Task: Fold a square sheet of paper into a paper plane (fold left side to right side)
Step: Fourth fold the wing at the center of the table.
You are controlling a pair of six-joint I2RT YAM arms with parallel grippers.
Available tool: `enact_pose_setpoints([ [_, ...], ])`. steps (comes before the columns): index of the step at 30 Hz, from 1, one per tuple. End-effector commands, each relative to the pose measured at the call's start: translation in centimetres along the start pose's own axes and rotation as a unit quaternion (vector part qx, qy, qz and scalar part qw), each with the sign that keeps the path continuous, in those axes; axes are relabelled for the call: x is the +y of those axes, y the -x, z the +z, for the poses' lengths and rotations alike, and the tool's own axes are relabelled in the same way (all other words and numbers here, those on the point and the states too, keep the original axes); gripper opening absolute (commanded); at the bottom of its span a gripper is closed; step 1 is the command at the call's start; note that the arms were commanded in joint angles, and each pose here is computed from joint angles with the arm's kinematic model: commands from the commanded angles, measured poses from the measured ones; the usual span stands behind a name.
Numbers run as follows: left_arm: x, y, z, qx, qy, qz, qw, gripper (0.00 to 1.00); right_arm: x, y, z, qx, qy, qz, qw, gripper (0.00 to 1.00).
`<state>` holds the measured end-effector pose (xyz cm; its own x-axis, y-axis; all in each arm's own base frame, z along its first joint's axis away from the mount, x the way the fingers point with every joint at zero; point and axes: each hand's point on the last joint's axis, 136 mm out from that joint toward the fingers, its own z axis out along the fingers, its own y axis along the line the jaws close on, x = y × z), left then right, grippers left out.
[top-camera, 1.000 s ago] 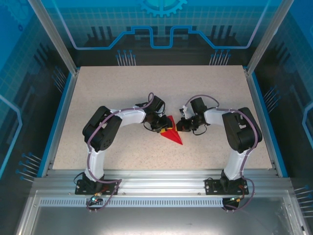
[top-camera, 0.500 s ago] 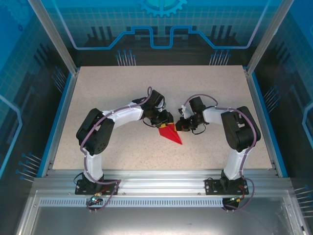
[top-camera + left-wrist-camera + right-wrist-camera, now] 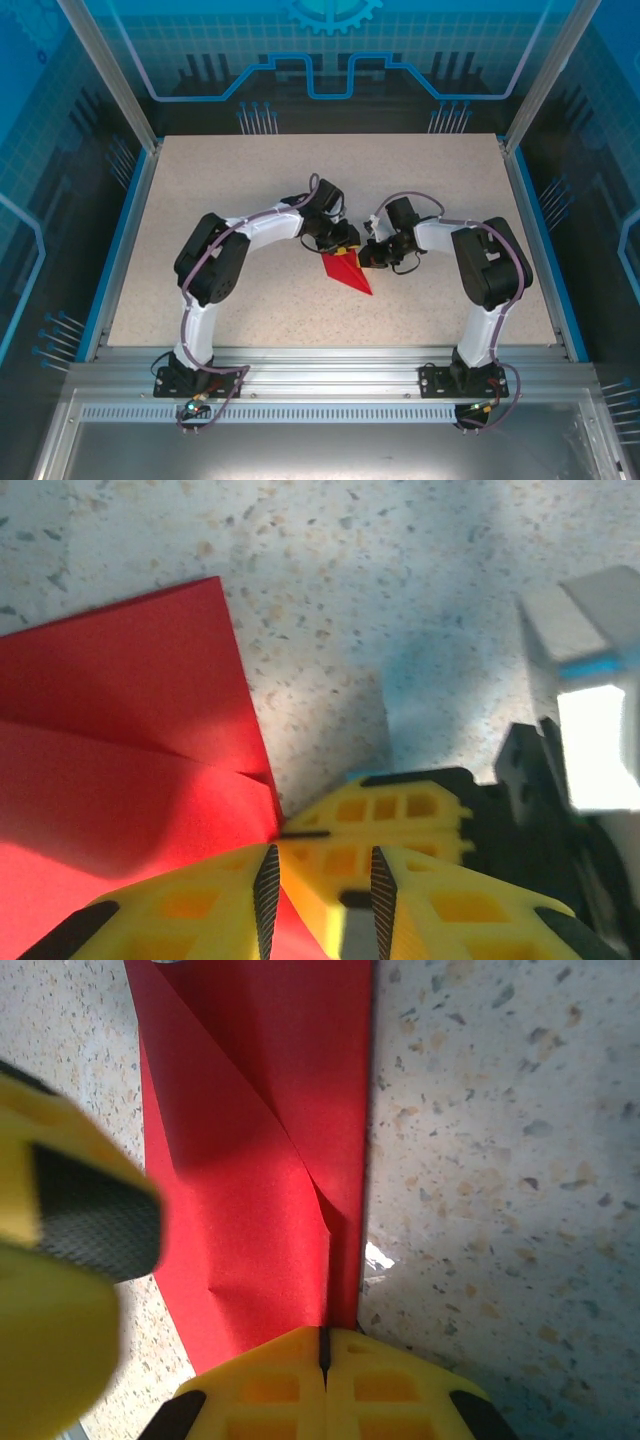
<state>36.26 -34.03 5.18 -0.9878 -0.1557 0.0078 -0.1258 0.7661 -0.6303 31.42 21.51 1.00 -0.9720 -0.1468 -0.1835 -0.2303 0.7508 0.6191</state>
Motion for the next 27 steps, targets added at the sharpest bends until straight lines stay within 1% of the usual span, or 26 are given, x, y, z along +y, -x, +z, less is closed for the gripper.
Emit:
enact_pose_setpoints([
  [1, 0.2, 0.1, 0.6, 0.016, 0.002, -0.018, 1.000, 0.34, -2.1, -2.6, 1.7, 0.047, -0.048, 0.010, 0.998, 0.00],
  [19, 5.5, -1.5, 2.4, 0.029, 0.072, -0.043, 0.996, 0.32, -1.6, -2.3, 1.3, 0.038, -0.046, 0.002, 0.998, 0.01],
  [25, 6.7, -1.8, 2.7, 0.028, 0.089, -0.050, 0.994, 0.32, -0.5, -1.4, 0.2, 0.015, -0.031, -0.005, 0.999, 0.10],
  [27, 7.0, -1.9, 2.9, 0.030, 0.091, -0.052, 0.994, 0.32, 0.0, -0.9, -0.9, -0.001, -0.029, -0.007, 1.000, 0.17],
])
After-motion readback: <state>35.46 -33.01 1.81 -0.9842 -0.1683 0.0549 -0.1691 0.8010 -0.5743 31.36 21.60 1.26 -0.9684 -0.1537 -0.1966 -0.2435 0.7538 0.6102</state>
